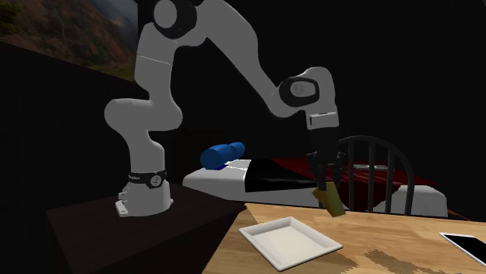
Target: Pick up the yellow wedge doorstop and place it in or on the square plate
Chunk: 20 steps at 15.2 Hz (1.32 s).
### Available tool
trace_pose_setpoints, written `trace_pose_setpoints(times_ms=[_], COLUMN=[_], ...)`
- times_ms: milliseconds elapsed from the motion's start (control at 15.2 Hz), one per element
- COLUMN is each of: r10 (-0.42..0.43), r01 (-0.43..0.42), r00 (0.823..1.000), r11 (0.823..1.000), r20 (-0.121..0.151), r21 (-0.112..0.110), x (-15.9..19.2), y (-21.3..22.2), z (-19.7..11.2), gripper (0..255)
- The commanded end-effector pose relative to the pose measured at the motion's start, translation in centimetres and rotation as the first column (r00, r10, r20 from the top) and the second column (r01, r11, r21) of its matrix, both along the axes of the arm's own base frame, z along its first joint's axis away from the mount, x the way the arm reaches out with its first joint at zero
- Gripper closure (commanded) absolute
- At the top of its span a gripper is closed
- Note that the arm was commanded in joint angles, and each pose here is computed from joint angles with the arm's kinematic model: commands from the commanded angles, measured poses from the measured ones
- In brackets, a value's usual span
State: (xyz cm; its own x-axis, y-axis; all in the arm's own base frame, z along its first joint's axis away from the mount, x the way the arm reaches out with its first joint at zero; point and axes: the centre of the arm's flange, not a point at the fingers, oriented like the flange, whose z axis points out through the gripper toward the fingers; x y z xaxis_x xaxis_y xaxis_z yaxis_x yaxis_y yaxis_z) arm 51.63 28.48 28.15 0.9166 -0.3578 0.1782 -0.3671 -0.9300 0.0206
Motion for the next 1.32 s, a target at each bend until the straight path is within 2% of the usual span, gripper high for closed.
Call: trace_pose_setpoints(times_ms=[0, 594, 1254], r10=[0.0, 0.0, 0.0], r01=[0.0, 0.0, 0.0], r00=[1.0, 1.0, 1.0], r11=[1.0, 1.0, 1.0], r20=[0.0, 0.0, 0.0], r21=[0.0, 0.0, 0.0], x=[-1.4, -7.1, -7.3], y=[-2.4, -12.8, -13.2], z=[0.4, 1.5, -3.2], gripper=[255, 255, 255])
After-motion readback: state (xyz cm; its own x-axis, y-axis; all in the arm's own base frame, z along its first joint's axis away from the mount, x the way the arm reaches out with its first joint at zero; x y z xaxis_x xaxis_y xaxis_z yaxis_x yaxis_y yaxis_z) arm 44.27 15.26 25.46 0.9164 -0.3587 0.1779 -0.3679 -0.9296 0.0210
